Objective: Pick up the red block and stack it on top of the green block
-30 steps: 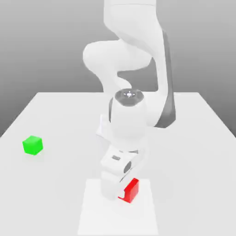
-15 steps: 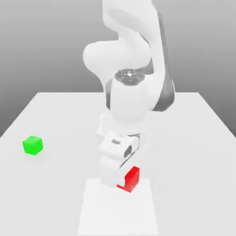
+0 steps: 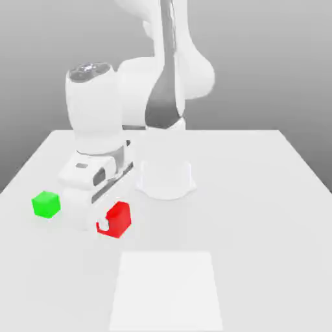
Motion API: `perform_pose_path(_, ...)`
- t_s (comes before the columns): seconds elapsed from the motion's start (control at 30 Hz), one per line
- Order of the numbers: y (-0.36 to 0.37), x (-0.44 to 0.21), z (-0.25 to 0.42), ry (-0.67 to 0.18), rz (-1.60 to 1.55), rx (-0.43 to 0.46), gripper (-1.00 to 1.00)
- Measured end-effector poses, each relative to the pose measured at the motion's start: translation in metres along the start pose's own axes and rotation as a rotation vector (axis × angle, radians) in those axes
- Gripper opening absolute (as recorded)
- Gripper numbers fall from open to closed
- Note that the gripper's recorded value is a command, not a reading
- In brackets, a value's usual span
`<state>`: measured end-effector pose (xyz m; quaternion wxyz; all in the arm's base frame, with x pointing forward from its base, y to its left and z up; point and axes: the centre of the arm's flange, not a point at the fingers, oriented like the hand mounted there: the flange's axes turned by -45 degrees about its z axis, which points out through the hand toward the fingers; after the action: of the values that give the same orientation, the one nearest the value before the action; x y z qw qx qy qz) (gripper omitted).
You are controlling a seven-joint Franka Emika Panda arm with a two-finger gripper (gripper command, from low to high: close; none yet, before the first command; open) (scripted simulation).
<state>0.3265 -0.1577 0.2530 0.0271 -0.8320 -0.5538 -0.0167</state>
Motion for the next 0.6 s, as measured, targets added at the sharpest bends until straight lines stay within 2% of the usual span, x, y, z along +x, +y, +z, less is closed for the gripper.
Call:
perform_pose_path(0.2,-0.028,-0.102,-0.012,-0.005,-0.068,-0.012,-1.00)
perform_pose_path(0.43,-0.094,-0.206,-0.009,-0.042,-0.125,-0.022,-1.00)
perform_pose_path(0.6,-0.119,-0.236,0.017,-0.056,-0.136,-0.025,-1.00)
